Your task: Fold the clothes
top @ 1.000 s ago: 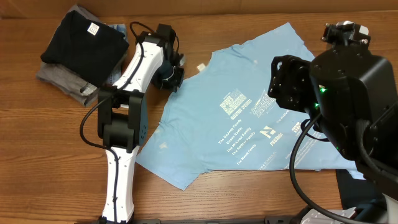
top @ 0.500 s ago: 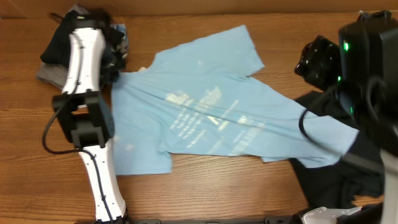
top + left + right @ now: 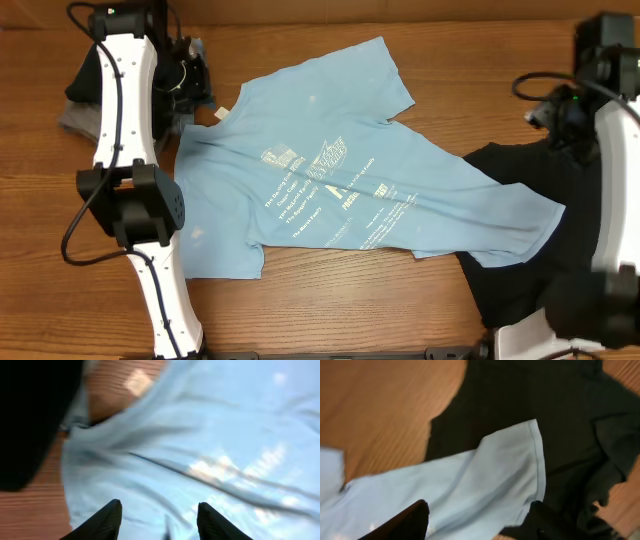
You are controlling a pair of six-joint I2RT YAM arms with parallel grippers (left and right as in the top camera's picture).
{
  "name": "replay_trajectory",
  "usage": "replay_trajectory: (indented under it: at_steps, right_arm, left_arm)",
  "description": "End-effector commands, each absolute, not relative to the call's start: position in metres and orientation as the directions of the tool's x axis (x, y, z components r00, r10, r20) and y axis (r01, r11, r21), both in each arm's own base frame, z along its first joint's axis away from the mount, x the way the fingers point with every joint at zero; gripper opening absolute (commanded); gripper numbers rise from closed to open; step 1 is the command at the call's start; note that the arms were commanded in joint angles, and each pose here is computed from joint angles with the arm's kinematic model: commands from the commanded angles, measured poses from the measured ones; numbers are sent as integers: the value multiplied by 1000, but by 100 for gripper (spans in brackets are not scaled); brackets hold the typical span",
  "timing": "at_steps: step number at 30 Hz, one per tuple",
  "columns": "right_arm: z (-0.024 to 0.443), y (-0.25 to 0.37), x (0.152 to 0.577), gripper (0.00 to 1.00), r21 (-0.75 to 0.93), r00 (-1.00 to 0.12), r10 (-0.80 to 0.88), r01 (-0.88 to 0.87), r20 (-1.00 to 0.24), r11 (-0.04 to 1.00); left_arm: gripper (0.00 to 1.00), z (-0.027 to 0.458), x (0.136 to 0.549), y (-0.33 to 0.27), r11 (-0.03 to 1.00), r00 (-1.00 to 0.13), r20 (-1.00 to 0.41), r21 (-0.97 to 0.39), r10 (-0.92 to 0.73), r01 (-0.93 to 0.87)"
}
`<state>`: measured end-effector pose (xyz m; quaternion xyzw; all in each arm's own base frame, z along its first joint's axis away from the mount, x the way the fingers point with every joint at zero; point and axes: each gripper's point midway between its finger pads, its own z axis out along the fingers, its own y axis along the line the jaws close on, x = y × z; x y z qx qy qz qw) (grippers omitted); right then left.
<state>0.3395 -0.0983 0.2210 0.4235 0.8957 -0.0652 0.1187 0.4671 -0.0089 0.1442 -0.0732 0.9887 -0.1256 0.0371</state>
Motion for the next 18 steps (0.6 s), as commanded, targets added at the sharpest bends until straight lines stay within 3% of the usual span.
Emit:
replay_trajectory:
  at_steps: [1,7,9,10,13,18]
  right_arm:
    - [173,-113,348,65,72,-657,745,743,-110,666]
    - [113,-157,370,59,226,-556,831,808,-16,544]
    - [97,-165,375,78,241,-542,841,817,8,524]
    - [90,-167,376,82,235,-539,842,820,13,522]
    - [68,-177,382,83,200,-535,845,828,4,524]
    - [36,-180,394,81,200,-541,841,824,-4,531]
  left_arm:
    - [51,183,461,-45,937,-989,-146,-347,-13,39]
    - [51,181,445,-96,920,-976,-134,-334,171,207]
    - [54,179,441,-111,918,-967,-134,-308,217,249]
    - [57,178,440,-118,918,-962,-133,-290,239,269]
    - [63,175,434,-140,912,-946,-131,-253,298,322]
    - [64,164,426,-166,918,-942,-103,-214,319,335]
